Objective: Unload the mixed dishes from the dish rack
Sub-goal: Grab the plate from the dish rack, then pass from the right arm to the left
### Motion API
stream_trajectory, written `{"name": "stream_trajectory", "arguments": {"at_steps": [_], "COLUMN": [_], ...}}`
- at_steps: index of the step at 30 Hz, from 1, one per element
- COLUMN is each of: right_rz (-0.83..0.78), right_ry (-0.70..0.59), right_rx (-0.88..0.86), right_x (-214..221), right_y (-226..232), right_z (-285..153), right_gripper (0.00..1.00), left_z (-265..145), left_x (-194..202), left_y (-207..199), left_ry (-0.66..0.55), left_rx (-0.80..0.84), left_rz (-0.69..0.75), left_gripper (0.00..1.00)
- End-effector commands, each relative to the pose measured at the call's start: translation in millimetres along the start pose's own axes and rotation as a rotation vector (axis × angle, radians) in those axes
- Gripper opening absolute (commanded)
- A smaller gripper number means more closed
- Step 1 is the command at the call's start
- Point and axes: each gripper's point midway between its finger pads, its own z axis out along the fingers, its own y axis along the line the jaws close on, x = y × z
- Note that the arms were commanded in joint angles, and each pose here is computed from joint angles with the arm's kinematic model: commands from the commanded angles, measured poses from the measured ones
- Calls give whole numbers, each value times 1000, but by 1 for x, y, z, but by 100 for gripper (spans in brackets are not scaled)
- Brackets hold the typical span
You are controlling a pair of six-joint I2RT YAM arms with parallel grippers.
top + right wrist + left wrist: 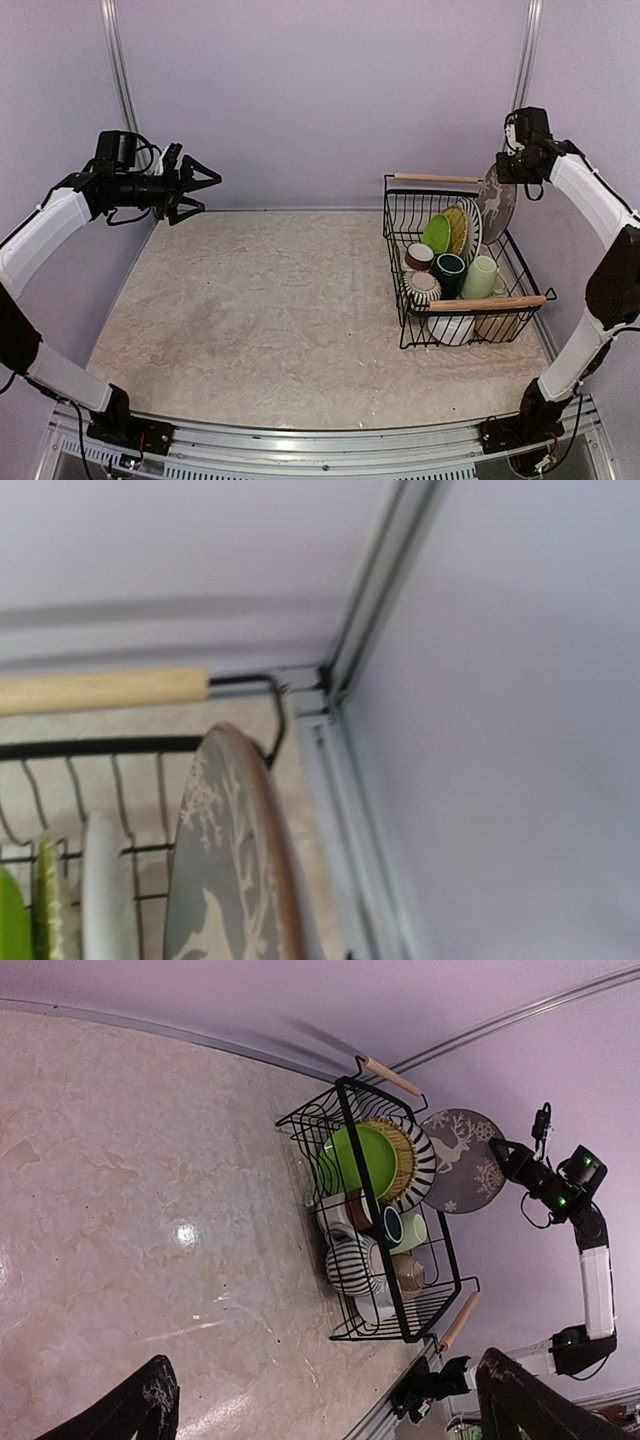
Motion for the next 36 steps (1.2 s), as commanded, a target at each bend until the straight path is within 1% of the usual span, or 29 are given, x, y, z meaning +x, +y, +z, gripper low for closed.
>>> {"name": "stream_trajectory", "arguments": {"at_steps": [1,7,12,15,17,19,22,27,30,33,36], "right_rz": [38,62,156,245,295,352,423,529,568,612,640], "right_ry": [-172,-217,-282,-330,-362,-377,-405,-440,-445,-454,-420], "right_rx": [100,127,60,-75,-213,-313,-473,-735,-836,-930,-1038], "right_x": [-45,-53,-59,-66,-69,-68,-68,-66,-65,-66,-60], "right_y": [-29,-43,-43,-29,-10,4,25,65,96,125,164], "right_z": [-46,-72,-102,-119,-130,-139,-155,-177,-188,-198,-203], "right_gripper": [0,0,0,0,0,0,0,0,0,0,0], "left_z": [3,5,9,15,22,33,51,78,91,97,92], "left_x": [1,1,3,6,10,15,28,51,62,66,71], "left_y": [-4,-1,3,0,-1,-2,-11,-47,-62,-65,-67], "left_ry": [20,24,34,54,67,92,164,316,373,384,375], "left_rx": [17,14,20,58,69,66,68,226,275,288,322], "left_rz": [-13,-19,-37,-49,-41,-32,-49,-146,-126,-105,-62], "left_gripper": [99,99,99,99,99,99,99,99,99,99,99]}}
